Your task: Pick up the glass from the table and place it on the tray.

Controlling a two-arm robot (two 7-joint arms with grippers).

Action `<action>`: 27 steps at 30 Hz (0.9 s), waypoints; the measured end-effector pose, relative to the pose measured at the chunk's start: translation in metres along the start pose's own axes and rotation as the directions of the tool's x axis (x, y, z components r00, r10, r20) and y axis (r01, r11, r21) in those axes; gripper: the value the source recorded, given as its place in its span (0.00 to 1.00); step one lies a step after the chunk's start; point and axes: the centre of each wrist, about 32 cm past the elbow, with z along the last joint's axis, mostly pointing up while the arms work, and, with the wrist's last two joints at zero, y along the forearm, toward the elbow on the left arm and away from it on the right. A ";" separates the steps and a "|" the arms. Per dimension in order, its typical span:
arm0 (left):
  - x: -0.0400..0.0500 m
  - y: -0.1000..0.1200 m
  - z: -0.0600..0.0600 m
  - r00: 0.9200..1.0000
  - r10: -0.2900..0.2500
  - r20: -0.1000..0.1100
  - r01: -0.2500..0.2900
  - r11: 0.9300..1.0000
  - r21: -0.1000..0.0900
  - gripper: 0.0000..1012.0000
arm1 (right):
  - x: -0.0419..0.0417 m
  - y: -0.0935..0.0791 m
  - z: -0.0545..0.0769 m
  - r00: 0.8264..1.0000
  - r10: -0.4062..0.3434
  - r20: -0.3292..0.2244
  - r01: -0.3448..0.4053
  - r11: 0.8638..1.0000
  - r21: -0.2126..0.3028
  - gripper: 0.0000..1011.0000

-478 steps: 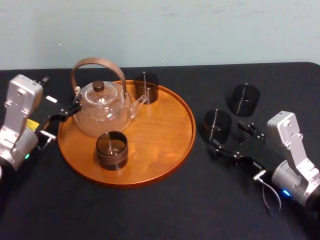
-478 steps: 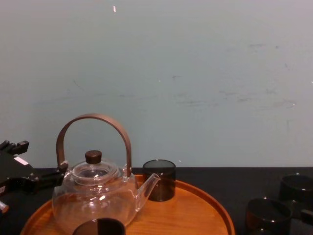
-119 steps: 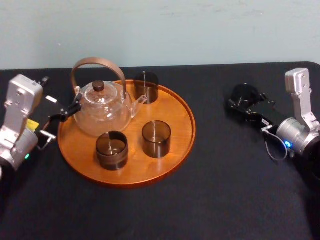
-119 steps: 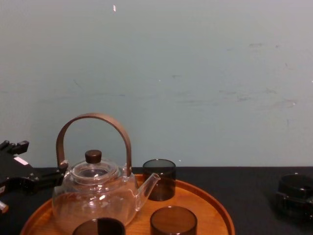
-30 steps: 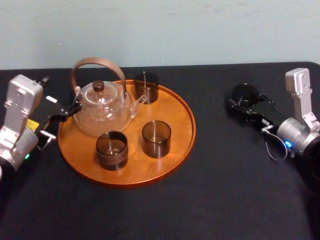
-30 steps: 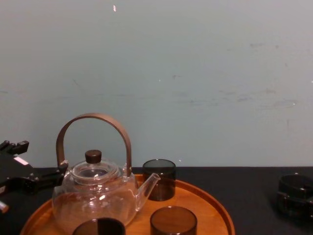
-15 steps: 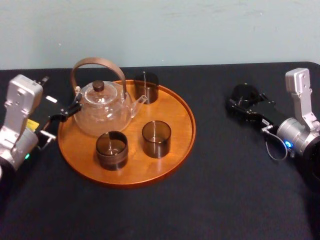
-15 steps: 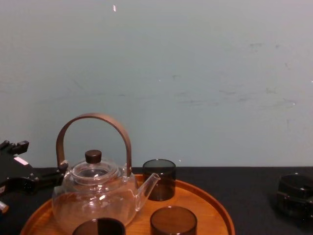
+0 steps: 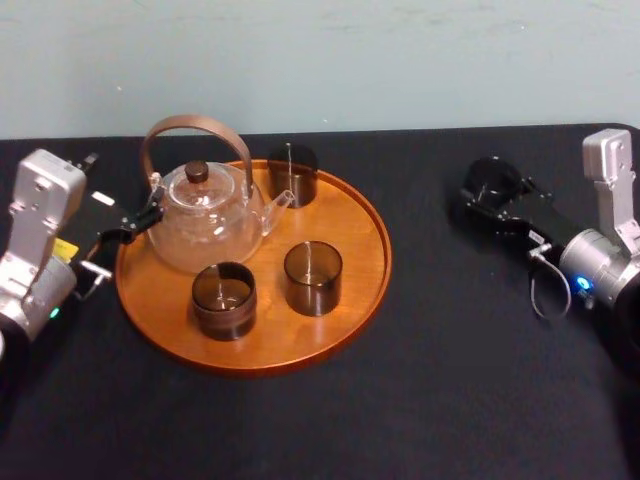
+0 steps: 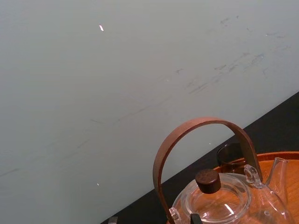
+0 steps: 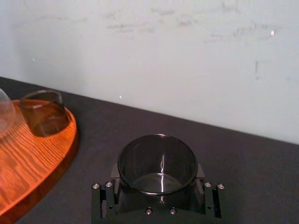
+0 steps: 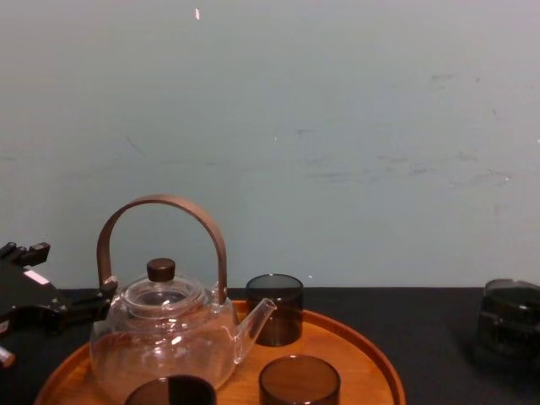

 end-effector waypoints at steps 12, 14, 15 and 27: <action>0.0000 0.000 0.000 1.000 0.000 0.000 0.000 1.000 0.000 1.00 | -0.0074 -0.007 0.019 0.999 0.036 0.021 -0.038 0.998 0.052 0.90; 0.0000 0.000 0.000 1.000 0.000 0.000 0.000 1.000 0.000 1.00 | -0.0110 -0.006 0.021 0.998 0.049 0.027 -0.050 0.997 0.056 0.90; 0.0000 0.000 0.000 1.000 0.000 0.000 0.000 1.000 0.000 1.00 | -0.0139 -0.004 0.023 0.998 0.059 0.031 -0.061 0.996 0.059 0.90; 0.0000 0.000 0.000 1.000 0.000 0.000 0.000 1.000 0.000 1.00 | -0.0346 0.015 0.026 0.988 0.143 0.056 -0.146 0.987 0.068 0.90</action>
